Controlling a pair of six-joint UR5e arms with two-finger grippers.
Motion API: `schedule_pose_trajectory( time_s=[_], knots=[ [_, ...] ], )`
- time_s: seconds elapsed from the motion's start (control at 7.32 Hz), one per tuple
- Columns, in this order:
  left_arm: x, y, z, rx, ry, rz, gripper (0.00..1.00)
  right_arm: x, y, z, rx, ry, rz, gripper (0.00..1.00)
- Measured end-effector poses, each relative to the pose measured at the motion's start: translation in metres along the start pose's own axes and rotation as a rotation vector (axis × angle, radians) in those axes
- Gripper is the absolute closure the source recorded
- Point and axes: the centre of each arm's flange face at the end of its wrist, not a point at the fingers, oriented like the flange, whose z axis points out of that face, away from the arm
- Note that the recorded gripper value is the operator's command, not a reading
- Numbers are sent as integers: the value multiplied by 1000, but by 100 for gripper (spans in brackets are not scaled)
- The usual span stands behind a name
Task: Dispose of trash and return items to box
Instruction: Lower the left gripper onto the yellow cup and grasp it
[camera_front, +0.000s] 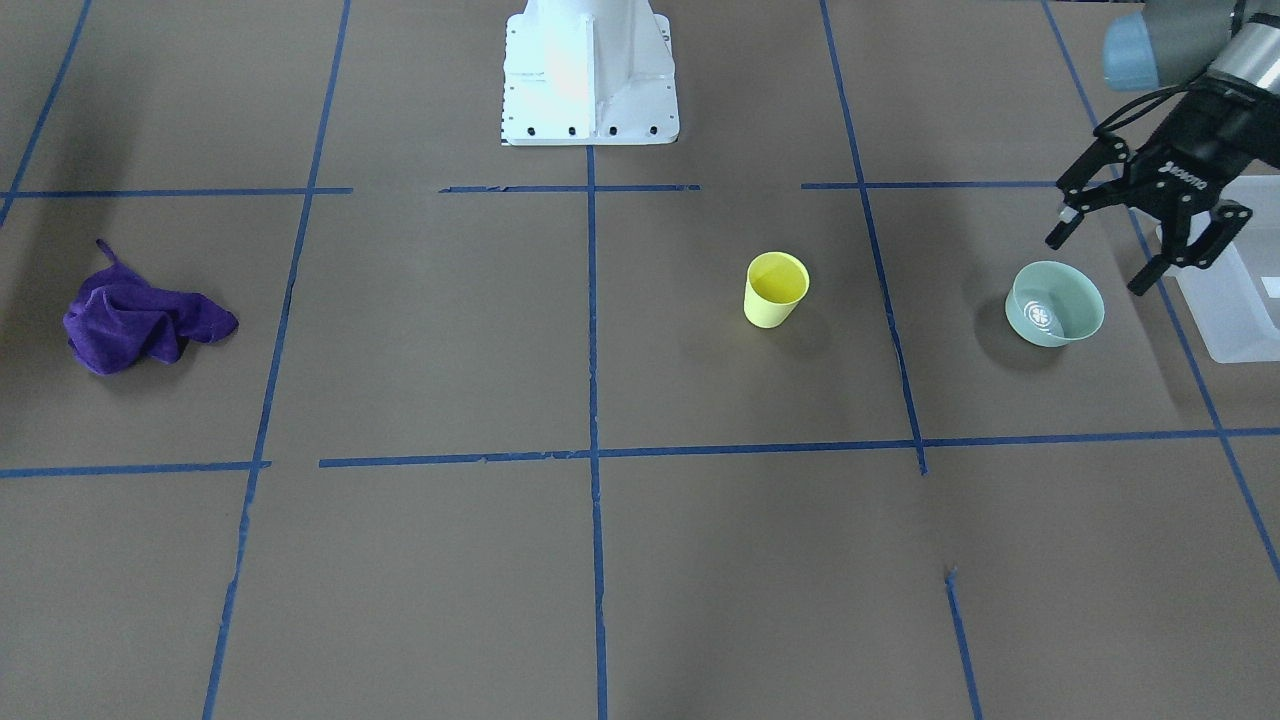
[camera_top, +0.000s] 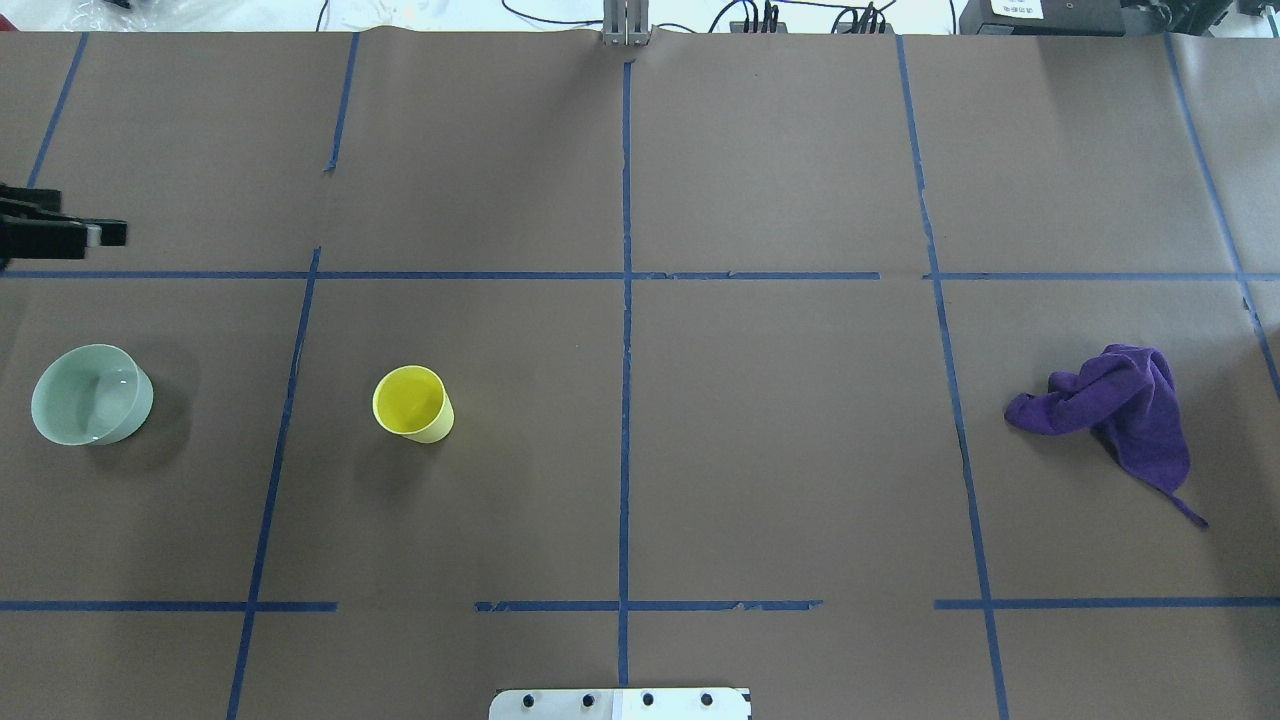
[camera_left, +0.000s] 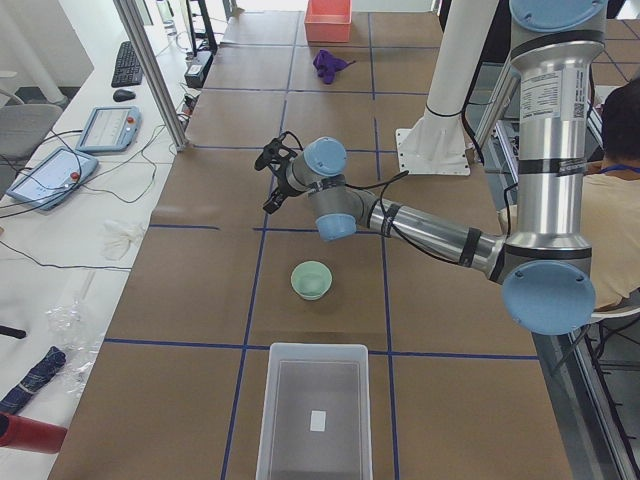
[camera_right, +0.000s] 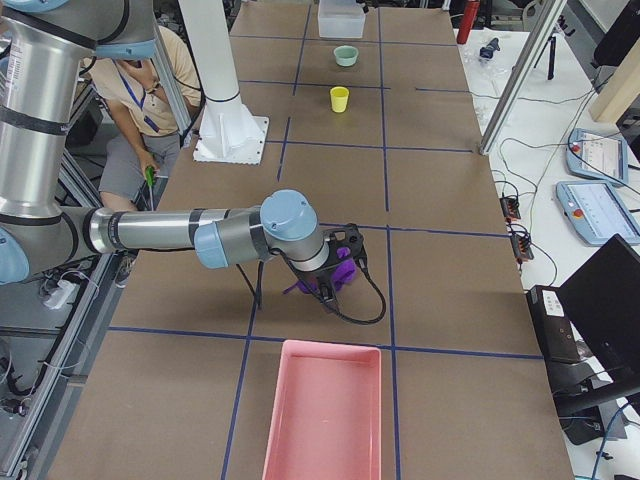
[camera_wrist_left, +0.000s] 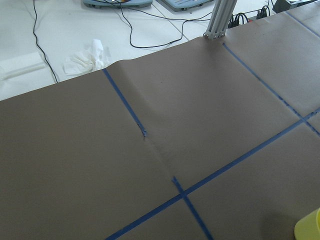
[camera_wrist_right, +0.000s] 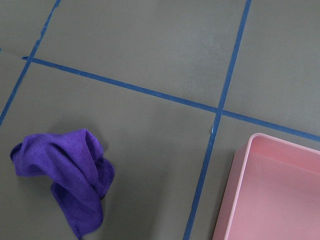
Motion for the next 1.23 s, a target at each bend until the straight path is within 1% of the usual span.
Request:
schedule_pose_trajectory(
  time_s=[0.14,0.27,0.41,0.55,0.68,0.82,0.96,1.23],
  knots=[
    [37,15,29,-3,-34,-56,0,0,2,0,-2,-2,2,0],
    [71,30,50,-47,-73,-119,0,1,3,1,-3,-3,6,0],
    [104,43,69,-92,-134,-189,0,1,3,1,-2,-4,7,0],
    [143,51,93,-138,-215,-270,4,0,3,0,-1,-4,8,0],
    [189,52,117,-187,-295,-346,12,0,3,0,-1,-4,8,0],
    [227,54,133,-223,-353,-413,18,0,3,0,-1,-4,9,0],
    [248,57,142,-240,-380,-457,21,0,3,0,-1,-4,9,0],
    [254,64,150,-259,-405,-475,22,0,3,0,0,-4,9,0]
  ],
)
